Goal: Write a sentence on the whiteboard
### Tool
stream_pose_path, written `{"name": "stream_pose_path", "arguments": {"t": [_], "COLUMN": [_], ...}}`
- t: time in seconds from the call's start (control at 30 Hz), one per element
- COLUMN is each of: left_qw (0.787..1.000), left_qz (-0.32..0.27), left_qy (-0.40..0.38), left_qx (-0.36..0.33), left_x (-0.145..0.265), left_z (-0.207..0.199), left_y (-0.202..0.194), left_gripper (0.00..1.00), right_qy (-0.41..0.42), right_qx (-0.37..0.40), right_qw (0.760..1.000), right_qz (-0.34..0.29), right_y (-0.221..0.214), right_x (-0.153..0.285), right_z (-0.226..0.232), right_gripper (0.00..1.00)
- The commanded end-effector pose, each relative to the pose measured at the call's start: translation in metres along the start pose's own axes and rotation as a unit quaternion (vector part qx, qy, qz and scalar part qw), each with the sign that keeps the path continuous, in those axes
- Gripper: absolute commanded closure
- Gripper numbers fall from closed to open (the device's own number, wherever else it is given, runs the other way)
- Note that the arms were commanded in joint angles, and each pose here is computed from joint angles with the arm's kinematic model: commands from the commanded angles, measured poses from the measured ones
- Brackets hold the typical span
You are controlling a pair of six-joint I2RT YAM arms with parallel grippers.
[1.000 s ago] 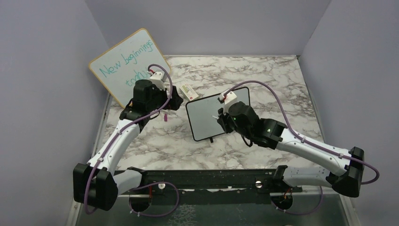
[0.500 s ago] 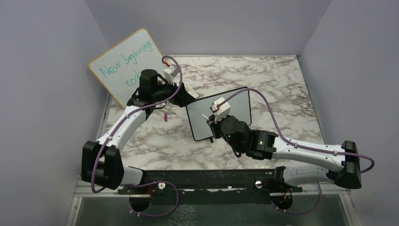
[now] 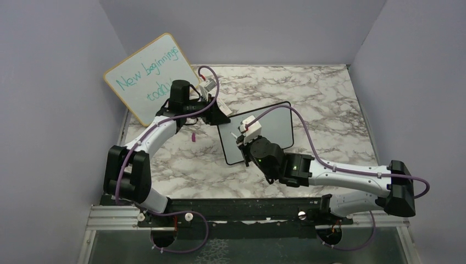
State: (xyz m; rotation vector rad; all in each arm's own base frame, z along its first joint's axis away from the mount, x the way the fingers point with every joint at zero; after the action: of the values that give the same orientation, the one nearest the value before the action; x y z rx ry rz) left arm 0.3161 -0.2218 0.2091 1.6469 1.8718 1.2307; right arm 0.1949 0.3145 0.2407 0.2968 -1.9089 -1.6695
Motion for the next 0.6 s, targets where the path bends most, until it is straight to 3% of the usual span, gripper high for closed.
{"name": "stream_pose_path", "arguments": {"t": [0.0,0.33,0.57], "left_qw": [0.999,0.998,0.999], "left_qz": [-0.007,-0.009,-0.013], "left_qy": [-0.040,-0.052,-0.040], "left_qx": [-0.020,-0.018,-0.032], "left_x": [0.002,0.005,0.010], "left_z": [-0.008,-0.006,-0.007], "left_y": [0.011,0.002,-0.009], "left_gripper": [0.66,1.00,1.00], "right_qy": [-0.016,-0.036,-0.046], "right_qx": [0.008,0.021,0.021], "right_qw": [1.000,0.999,0.998], "right_qz": [-0.015,-0.026,-0.032], "right_y": [0.004,0.009,0.010], "right_x": [-0.005,-0.014,-0.018], "right_z": [0.001,0.005,0.010], "right_gripper": [1.00,1.00,1.00]}}
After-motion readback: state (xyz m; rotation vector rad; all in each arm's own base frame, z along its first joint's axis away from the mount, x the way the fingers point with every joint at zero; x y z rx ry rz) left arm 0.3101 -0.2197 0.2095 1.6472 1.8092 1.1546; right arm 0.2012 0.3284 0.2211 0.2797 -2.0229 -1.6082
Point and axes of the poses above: each gripper's point midway between its finger pads, its own x axis back along the fingers, its own z axis along the line the jaws close on, y = z × x, the point moved 2 cm from there along x, back along the fingers
